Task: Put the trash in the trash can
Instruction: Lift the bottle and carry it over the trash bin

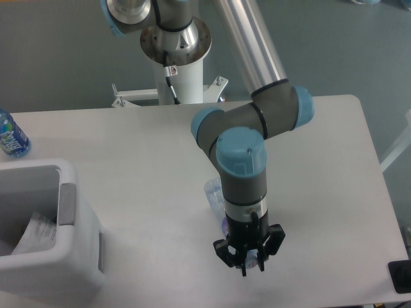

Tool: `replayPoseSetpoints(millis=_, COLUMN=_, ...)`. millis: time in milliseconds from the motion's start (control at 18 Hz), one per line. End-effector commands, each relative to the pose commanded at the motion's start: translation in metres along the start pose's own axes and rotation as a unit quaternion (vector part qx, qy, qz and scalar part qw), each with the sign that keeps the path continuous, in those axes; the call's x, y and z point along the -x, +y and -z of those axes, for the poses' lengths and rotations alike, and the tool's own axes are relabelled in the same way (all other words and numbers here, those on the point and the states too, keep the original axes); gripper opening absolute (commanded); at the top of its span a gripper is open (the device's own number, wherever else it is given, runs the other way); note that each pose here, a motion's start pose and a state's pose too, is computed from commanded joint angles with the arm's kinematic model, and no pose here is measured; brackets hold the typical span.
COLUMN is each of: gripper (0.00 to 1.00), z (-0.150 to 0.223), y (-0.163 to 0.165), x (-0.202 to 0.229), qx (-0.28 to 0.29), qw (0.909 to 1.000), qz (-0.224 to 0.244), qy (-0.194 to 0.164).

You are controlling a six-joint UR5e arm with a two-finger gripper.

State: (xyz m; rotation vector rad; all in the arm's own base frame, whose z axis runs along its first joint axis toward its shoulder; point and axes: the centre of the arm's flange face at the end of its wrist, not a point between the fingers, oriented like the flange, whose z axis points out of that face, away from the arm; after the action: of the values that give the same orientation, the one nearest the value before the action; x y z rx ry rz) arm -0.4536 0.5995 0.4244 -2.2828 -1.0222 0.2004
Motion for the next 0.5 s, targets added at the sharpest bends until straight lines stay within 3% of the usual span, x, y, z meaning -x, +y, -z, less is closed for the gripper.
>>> replayPoseSetpoints(millis=222, gripper=0.19, z=0.066, y=-0.026, x=-0.029, qx=-0.071, qw=0.9968, qz=0.033, qy=0.016)
replayPoseSetpoints(millis=500, gripper=0.19, z=0.139, y=-0.035, x=-0.096, qx=-0.12, qw=0.9913, qz=0.012, qy=0.053)
